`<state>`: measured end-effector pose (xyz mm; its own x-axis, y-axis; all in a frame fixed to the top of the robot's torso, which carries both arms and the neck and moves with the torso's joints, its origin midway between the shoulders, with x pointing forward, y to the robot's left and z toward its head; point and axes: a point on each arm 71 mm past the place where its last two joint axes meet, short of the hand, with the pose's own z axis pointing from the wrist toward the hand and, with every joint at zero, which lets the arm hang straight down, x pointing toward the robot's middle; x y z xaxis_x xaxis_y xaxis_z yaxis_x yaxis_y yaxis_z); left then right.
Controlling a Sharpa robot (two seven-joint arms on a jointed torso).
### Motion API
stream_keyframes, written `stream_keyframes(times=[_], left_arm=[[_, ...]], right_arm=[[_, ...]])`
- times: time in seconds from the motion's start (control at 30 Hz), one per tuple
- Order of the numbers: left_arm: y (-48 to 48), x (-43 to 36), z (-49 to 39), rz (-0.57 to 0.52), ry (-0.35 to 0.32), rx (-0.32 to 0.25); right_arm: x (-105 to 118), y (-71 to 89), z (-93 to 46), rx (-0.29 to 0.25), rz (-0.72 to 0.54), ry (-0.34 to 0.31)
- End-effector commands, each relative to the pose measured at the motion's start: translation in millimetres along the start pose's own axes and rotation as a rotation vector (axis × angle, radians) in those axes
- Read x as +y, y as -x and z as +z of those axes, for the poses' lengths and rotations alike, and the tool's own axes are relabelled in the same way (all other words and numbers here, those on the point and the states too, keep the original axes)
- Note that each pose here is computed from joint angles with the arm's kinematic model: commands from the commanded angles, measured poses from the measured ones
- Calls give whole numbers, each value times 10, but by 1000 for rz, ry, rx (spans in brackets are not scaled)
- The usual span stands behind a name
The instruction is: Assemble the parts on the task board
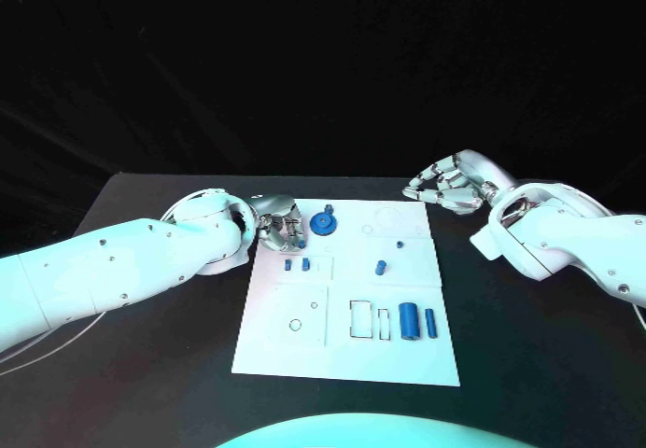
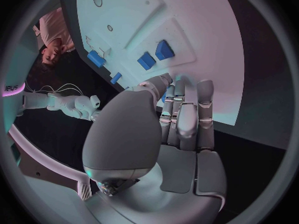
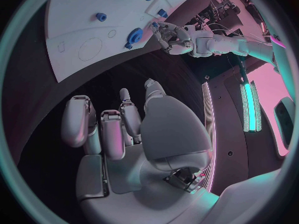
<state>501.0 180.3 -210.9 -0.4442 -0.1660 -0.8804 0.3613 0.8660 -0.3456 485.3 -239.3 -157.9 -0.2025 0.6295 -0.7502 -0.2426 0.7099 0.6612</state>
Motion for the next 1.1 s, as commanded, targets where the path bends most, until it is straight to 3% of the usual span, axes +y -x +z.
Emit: stream_keyframes(times=[0.03,0.43,0.7,0.9,1.1], left_arm=[[-9,-4,2,1,5,11],[-6,14,-9,0,11,11],[29,74,-43,-8,17,-21],[141,192,-133,-98,17,-88],[302,389,-287,-248,43,-131]], right_arm=[[8,-1,-1,-2,-4,10],[4,2,-2,-3,-4,8],[-17,9,-1,2,-6,-2],[-44,-10,2,52,-40,-5],[-20,-91,-10,153,-185,43]])
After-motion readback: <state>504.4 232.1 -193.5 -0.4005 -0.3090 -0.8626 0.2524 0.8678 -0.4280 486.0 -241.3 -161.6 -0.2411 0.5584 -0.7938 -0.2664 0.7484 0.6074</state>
